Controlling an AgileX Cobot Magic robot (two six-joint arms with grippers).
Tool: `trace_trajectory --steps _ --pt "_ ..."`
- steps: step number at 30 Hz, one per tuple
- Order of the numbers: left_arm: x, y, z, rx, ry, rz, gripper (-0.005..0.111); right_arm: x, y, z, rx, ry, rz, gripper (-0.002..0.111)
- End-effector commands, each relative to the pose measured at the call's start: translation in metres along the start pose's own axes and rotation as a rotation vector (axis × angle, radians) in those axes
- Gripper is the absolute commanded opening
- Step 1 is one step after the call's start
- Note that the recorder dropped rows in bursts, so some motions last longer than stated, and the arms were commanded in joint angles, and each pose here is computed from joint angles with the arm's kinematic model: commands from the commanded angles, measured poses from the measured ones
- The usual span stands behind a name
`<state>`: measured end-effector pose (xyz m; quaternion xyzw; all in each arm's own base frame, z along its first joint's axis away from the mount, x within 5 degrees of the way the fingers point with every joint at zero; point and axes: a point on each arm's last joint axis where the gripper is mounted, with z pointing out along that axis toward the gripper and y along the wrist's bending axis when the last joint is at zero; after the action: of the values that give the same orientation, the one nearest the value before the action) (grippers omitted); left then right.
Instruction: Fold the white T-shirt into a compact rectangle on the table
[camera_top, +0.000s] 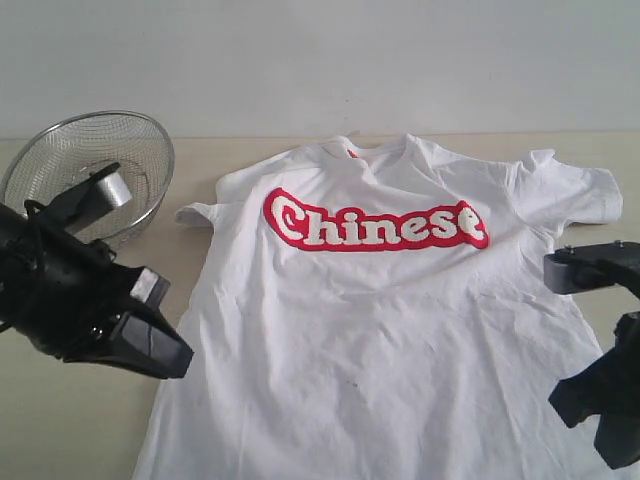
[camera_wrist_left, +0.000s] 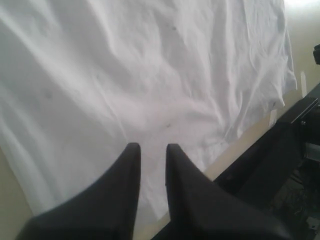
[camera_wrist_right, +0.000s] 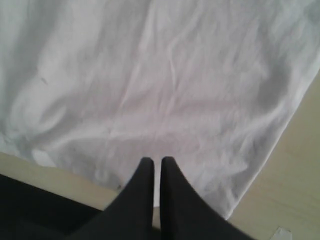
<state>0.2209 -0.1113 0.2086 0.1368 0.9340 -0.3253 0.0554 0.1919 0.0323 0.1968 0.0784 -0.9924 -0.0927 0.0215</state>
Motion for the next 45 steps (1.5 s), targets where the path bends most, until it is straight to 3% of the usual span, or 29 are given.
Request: trace_trajectory --steps 1,10,15,21,33,45 --pt "0.008 0.002 0.004 0.009 0.01 0.008 0.019 0.004 0.0 -0.001 0.006 0.019 0.001 0.0" --pt "0.033 -0.002 0.024 0.068 0.089 0.025 0.019 0.011 -0.001 0.009 0.005 0.038 0.009 0.0" --pt "0.046 -0.009 0.037 0.053 0.133 0.052 0.019 0.013 -0.002 0.013 0.003 0.04 0.012 0.0" --pt "0.056 -0.005 0.043 0.024 0.151 0.031 0.019 0.016 -0.002 0.013 0.001 0.063 0.011 0.0" --pt "0.06 0.002 0.047 -0.011 0.141 0.022 0.019 0.024 -0.005 0.026 0.017 0.075 0.02 0.0" --pt "0.059 0.003 0.047 -0.016 0.126 0.044 0.019 0.021 -0.01 0.035 0.061 -0.034 0.063 0.0"
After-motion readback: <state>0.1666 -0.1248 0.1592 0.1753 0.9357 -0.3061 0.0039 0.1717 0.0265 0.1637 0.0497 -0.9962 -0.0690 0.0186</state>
